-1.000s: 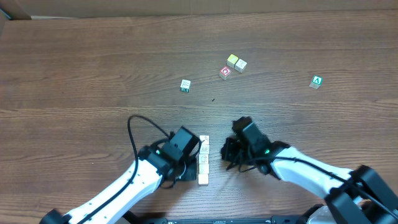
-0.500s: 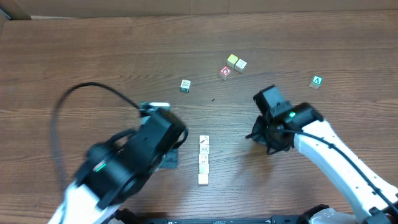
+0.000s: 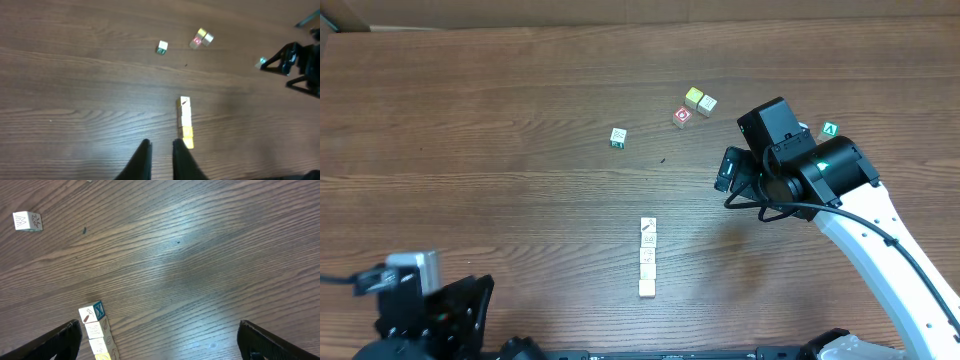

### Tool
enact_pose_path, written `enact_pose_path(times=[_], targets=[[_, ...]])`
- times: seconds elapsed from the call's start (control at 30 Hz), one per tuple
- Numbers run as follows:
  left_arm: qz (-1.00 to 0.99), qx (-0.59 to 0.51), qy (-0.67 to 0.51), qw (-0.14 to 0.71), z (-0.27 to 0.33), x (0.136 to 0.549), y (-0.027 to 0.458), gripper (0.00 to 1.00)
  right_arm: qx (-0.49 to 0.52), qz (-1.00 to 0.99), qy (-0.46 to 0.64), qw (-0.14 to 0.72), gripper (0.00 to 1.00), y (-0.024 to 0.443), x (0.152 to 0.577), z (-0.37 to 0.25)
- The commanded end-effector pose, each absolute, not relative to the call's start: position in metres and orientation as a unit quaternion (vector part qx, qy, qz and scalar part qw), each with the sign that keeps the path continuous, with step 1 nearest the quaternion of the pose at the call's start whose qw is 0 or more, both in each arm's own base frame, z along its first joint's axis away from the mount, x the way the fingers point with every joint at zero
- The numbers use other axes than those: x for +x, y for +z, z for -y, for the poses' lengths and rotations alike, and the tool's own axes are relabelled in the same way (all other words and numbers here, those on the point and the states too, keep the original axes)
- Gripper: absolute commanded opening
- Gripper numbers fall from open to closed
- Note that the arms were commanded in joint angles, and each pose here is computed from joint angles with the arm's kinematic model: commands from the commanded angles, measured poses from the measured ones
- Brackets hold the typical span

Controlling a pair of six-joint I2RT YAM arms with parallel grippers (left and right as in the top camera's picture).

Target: Flip 5 blocks

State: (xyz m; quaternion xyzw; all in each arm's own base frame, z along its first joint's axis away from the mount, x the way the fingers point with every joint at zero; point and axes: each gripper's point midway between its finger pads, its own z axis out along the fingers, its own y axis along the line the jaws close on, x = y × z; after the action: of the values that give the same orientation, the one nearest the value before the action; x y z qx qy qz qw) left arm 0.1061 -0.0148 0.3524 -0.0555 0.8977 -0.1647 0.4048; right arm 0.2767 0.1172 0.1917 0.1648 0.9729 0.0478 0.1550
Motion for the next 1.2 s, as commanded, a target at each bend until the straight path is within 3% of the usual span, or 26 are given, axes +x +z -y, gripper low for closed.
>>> enact_pose_path(times=[0.0, 0.03, 0.83, 0.93, 1.17], targets=[[-0.884, -0.079, -0.182, 0.422, 0.003, 0.102, 0.358, 0.42, 0.164, -0.97, 0.051, 0.172, 1.0, 0.201, 0.281, -0.116], [-0.883, -0.08, -0.183, 0.424, 0.002, 0.101, 0.358, 1.0, 0.164, -0.97, 0.05, 0.171, 1.0, 0.201, 0.28, -0.116], [-0.885, -0.062, -0.195, 0.418, 0.008, 0.099, 0.358, 1.0, 0.164, -0.97, 0.05, 0.171, 1.0, 0.201, 0.281, -0.116], [-0.858, -0.069, -0.175, 0.478, 0.011, 0.122, 0.374, 1.0, 0.164, -0.97, 0.05, 0.171, 1.0, 0.201, 0.281, -0.116], [-0.787, 0.078, -0.133, 0.598, 0.069, 0.176, 0.394, 1.0, 0.164, -0.97, 0.05, 0.171, 1.0, 0.201, 0.281, -0.116]])
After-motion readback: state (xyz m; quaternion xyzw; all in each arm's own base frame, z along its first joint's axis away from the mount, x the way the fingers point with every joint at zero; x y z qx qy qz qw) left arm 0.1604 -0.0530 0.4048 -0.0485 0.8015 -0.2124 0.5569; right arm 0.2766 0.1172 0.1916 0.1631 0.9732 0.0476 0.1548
